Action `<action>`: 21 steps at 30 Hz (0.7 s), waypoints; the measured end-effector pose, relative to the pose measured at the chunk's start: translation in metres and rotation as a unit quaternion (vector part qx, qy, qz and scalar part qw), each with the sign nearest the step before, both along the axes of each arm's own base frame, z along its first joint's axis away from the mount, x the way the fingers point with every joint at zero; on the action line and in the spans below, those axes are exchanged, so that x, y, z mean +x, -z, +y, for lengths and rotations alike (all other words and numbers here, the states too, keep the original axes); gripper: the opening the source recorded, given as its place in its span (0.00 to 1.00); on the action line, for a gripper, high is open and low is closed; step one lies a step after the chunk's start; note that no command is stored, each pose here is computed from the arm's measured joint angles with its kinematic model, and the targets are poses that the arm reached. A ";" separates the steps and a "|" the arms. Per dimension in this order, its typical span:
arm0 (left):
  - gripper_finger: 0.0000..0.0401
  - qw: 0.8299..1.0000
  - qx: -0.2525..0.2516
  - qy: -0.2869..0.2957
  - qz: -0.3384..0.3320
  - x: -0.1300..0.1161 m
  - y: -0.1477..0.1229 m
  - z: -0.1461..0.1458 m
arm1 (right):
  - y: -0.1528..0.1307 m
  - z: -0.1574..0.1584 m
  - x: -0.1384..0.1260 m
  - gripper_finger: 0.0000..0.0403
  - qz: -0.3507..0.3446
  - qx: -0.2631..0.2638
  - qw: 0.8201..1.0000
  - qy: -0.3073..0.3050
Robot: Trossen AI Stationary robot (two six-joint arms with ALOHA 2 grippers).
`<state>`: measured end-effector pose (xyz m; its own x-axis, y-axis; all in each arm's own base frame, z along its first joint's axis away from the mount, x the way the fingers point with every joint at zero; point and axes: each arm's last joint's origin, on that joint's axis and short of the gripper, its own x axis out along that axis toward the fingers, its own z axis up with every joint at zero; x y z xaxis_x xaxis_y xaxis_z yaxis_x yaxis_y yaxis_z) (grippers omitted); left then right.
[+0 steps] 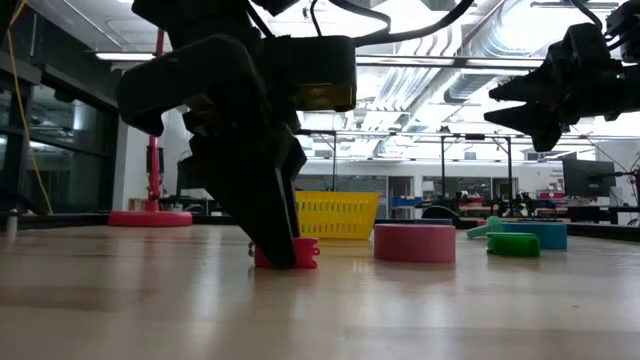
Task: Pick and place Stapler, Stapler remover, tape
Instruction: Put the bottom red stapler into the blue bin
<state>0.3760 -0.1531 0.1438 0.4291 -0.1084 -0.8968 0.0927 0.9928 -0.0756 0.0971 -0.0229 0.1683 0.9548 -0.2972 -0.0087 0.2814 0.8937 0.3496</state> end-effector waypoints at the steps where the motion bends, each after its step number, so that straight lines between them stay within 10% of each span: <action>1: 0.23 1.000 0.000 0.002 0.000 0.000 0.000 0.000 | 0.000 0.000 0.000 0.55 0.000 0.000 1.000 0.000; 10: 0.19 0.999 0.009 0.023 0.023 0.010 -0.025 0.020 | 0.000 0.000 0.000 0.55 0.000 0.000 1.000 0.001; 21: 0.20 0.997 0.078 -0.019 -0.010 0.023 -0.096 0.115 | 0.000 0.000 0.000 0.55 0.000 0.000 1.000 0.001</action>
<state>0.3992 -0.0377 0.2395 0.4480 0.0492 -0.8927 0.0551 0.9951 0.0824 0.0971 -0.0229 0.1683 0.9540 -0.2996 -0.0084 0.2835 0.8930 0.3496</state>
